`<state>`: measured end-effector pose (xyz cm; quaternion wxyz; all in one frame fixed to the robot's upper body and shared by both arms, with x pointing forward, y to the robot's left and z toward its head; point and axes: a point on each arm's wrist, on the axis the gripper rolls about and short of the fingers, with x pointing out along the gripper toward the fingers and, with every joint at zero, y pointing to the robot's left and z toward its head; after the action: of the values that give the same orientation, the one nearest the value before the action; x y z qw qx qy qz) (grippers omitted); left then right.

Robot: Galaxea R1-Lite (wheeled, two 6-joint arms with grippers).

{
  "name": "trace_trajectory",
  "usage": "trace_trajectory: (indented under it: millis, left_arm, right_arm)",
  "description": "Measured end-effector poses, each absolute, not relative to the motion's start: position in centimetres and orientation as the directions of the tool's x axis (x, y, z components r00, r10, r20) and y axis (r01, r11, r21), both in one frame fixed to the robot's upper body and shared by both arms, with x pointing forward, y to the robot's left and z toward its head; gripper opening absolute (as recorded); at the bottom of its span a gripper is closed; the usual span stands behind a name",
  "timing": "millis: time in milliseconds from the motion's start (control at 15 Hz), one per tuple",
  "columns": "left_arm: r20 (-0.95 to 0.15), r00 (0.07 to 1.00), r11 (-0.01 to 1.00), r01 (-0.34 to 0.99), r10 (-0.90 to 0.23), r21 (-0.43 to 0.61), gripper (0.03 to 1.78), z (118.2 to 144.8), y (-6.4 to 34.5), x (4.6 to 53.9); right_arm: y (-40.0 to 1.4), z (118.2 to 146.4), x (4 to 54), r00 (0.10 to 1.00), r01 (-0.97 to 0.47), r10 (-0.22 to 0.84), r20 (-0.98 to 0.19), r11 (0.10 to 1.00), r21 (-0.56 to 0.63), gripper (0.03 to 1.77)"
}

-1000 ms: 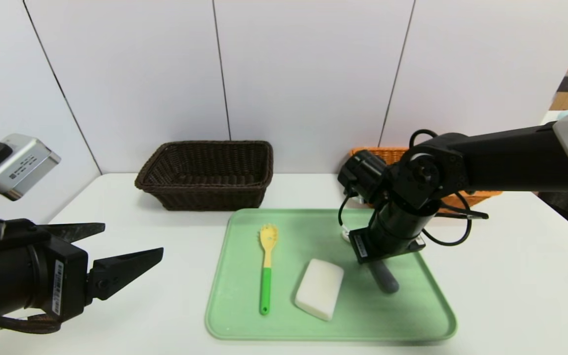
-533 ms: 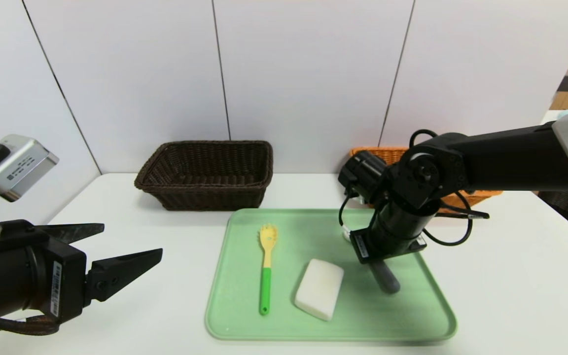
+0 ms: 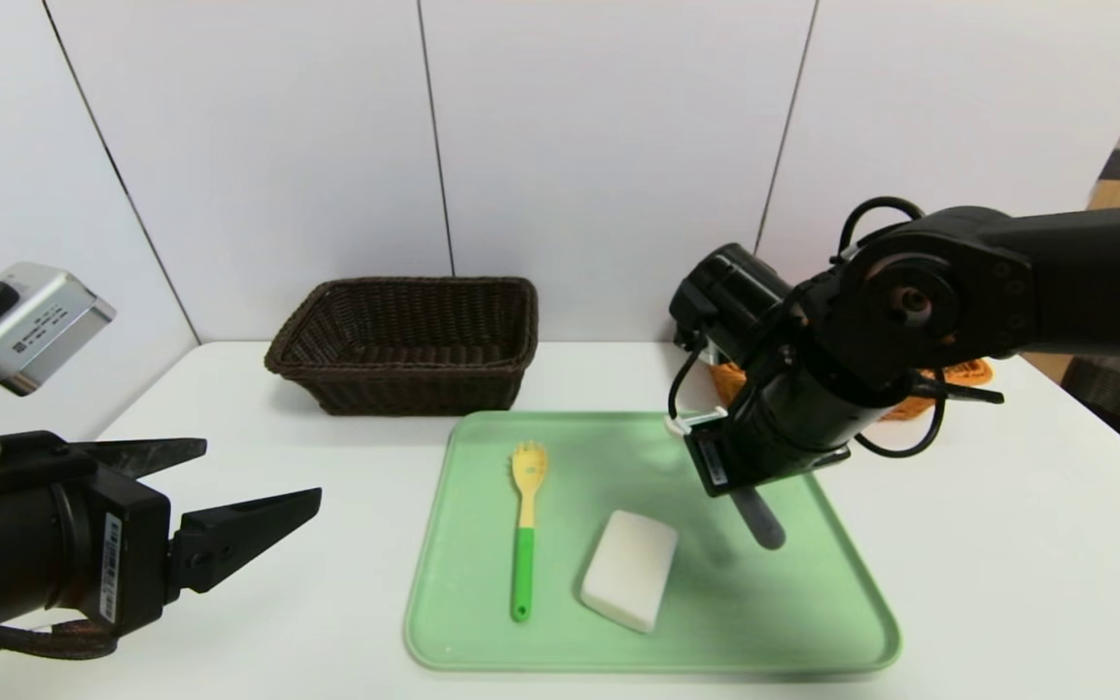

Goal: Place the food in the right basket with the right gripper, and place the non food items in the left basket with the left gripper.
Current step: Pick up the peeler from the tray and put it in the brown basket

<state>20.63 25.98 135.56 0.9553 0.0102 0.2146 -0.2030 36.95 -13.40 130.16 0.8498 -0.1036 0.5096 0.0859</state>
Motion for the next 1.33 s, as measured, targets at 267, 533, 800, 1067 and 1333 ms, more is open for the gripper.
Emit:
trace_trajectory:
  millis: [267, 533, 800, 1067, 1333]
  left_arm:
    - [-0.41, 0.826, 0.917, 0.394, -0.385, -0.068, 1.69, 135.6, 26.0, 20.6]
    - [-0.407, 0.828, 0.916, 0.394, -0.387, -0.069, 1.69, 135.7, 26.0, 20.6]
    - [-0.406, 0.828, 0.916, 0.394, -0.387, -0.069, 1.69, 135.7, 26.0, 20.6]
    - [-0.402, 0.829, 0.916, 0.395, -0.388, -0.07, 1.69, 135.8, 26.0, 20.6]
    - [-0.408, 0.827, 0.916, 0.394, -0.387, -0.069, 1.69, 135.6, 26.1, 20.5]
  right_arm:
    - [-12.2, 133.7, 34.3, 0.551, -0.312, 0.121, -0.826, 0.947, -0.07, 0.25]
    - [-11.2, 138.3, 32.1, 0.657, -0.393, 0.221, -0.72, 0.916, -0.077, 0.25]
    - [-10.5, 141.5, 30.7, 0.726, -0.448, 0.314, -0.612, 0.891, -0.075, 0.25]
    - [-9.4, 143.2, 31.4, 0.797, -0.487, 0.407, -0.446, 0.87, -0.075, 0.25]
    - [-7.7, 144.0, 33.1, 0.845, -0.503, 0.462, -0.27, 0.858, -0.105, 0.25]
